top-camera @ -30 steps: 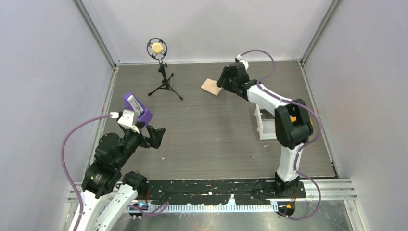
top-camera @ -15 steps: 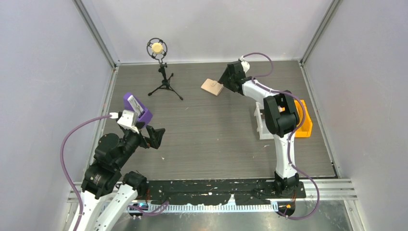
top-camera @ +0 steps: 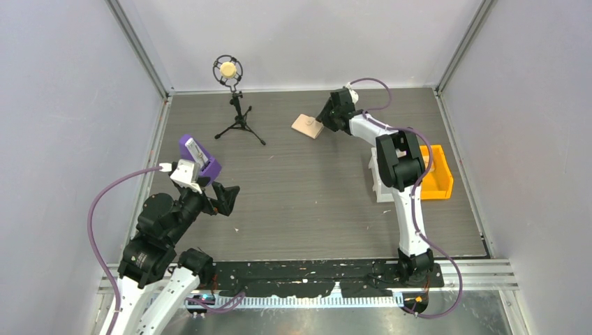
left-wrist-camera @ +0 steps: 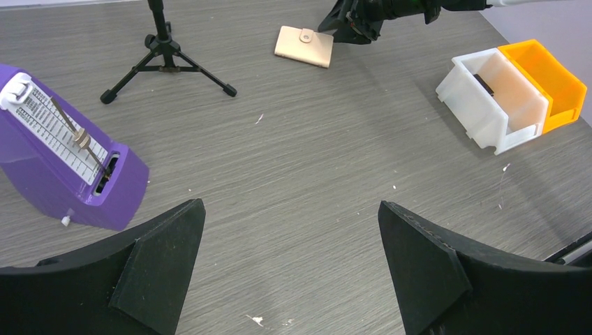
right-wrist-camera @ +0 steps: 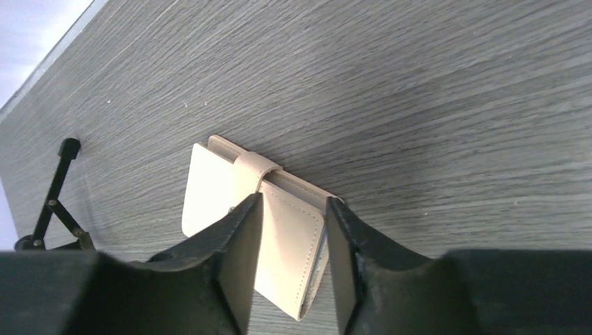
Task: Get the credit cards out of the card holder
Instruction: Move the card holder to the center of the board.
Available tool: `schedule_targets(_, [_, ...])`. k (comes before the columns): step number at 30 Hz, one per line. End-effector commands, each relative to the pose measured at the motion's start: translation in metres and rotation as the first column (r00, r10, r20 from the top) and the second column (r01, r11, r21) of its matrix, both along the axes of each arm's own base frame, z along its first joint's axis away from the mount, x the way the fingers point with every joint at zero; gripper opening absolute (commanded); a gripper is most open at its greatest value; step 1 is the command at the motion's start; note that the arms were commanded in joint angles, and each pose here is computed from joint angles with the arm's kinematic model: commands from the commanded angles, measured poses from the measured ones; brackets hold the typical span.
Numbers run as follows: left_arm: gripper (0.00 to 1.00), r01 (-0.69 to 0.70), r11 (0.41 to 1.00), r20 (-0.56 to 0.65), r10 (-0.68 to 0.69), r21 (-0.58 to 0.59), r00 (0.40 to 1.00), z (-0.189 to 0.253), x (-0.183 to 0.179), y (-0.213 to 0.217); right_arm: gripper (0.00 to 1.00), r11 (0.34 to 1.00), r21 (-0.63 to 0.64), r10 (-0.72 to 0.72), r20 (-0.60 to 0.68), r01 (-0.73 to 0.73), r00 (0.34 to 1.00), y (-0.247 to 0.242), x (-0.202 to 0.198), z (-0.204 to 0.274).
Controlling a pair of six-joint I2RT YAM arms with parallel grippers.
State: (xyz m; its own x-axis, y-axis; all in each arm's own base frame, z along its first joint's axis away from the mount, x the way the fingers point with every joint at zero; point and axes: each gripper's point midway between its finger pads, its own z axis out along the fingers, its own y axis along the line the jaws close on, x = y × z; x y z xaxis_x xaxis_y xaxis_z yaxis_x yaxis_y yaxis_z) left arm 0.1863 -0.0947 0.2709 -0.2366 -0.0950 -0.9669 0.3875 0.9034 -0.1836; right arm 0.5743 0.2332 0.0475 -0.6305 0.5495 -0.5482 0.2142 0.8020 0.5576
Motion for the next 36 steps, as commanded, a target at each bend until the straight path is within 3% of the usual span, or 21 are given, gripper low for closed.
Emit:
schedule_targets(1, [0.99, -0.005, 1.000, 0.032, 0.005, 0.002, 0.999, 0.009, 0.003, 0.000, 0.40, 1.000, 0.005, 0.029, 0.026, -0.029, 0.999, 0.007, 0.006, 0.013])
schedule_targets(5, [0.99, -0.003, 1.000, 0.034, 0.002, 0.005, 0.999, 0.009, 0.003, 0.001, 0.13, 0.997, -0.009, 0.080, 0.030, -0.079, 0.996, 0.008, -0.003, 0.017])
schedule_targets(7, [0.99, -0.002, 1.000, 0.039, 0.002, 0.007, 0.999, 0.009, 0.002, 0.001, 0.06, 0.993, -0.021, 0.120, 0.039, -0.119, 0.992, 0.009, -0.011, 0.022])
schedule_targets(14, [0.99, -0.013, 1.000, 0.034, 0.012, 0.008, 0.999, 0.008, 0.004, 0.002, 0.05, 0.970, -0.052, 0.242, 0.117, -0.238, 0.963, 0.015, -0.069, 0.060])
schedule_targets(25, [0.99, -0.003, 0.999, -0.060, 0.005, 0.034, 0.998, -0.005, 0.009, -0.003, 0.05, 0.903, -0.108, 0.418, -0.006, -0.416, 0.908, 0.018, -0.211, 0.037])
schedule_targets(31, [0.97, 0.079, 0.997, -0.209, -0.078, -0.001, 0.975, -0.016, 0.003, -0.022, 0.05, 0.846, -0.138, 0.513, -0.056, -0.516, 0.856, 0.021, -0.280, 0.029])
schedule_targets(36, [0.94, 0.160, 0.983, -0.337, -0.182, -0.092, 0.924, -0.031, -0.008, -0.045, 0.06, 0.856, -0.132, 0.489, -0.108, -0.500, 0.866, -0.001, -0.328, 0.015])
